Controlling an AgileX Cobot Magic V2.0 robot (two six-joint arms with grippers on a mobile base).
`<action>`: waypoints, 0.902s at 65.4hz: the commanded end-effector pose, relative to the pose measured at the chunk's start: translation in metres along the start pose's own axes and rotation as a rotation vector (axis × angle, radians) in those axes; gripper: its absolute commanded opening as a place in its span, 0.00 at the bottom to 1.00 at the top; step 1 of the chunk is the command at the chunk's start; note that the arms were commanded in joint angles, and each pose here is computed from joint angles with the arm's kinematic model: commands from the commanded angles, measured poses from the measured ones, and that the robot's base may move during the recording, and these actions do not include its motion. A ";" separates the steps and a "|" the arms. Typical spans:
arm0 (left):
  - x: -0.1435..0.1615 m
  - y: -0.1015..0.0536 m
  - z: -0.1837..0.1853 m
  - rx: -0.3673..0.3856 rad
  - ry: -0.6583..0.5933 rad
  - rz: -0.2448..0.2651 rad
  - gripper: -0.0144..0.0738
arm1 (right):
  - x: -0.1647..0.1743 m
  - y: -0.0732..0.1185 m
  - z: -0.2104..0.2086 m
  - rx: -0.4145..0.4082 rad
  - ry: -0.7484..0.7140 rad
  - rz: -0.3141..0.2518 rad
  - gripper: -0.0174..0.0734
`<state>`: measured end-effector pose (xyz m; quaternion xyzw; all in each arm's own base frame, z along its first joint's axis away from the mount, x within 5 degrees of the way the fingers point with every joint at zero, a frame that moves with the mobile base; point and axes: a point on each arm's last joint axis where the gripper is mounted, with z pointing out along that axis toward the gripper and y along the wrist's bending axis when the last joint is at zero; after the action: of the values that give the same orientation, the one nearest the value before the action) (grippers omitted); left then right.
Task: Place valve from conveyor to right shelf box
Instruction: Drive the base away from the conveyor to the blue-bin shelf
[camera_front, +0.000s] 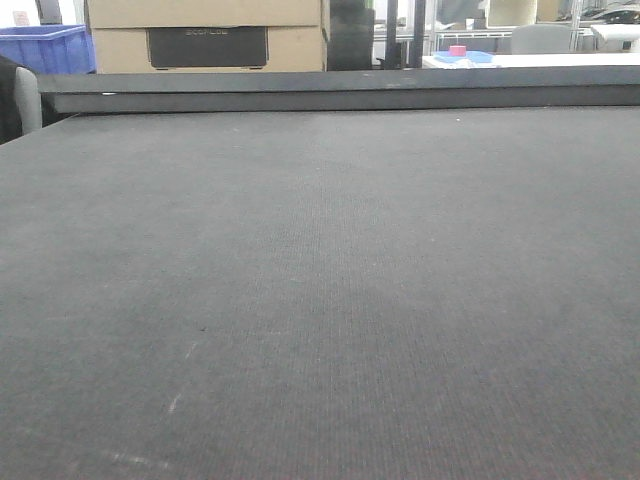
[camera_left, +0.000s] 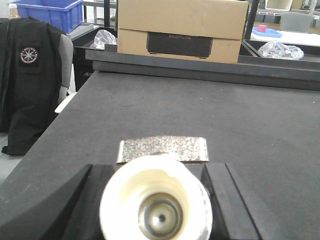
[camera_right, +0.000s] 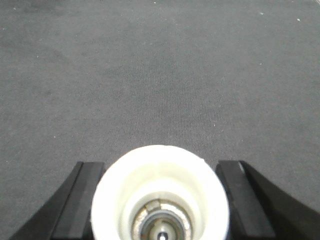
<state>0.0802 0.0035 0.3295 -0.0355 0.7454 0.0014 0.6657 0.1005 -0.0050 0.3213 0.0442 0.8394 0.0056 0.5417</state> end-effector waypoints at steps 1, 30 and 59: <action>-0.007 0.000 -0.003 -0.003 -0.073 -0.008 0.04 | -0.009 0.000 -0.004 0.004 -0.099 -0.011 0.01; -0.007 0.000 -0.003 -0.003 -0.073 -0.008 0.04 | -0.009 0.000 -0.004 0.004 -0.099 -0.011 0.01; -0.008 0.000 -0.007 -0.002 -0.091 -0.007 0.04 | -0.009 0.000 -0.004 0.004 -0.101 -0.011 0.01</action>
<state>0.0781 0.0033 0.3304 -0.0352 0.7417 0.0017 0.6698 0.1006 -0.0050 0.3210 0.0447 0.8392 0.0065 0.5419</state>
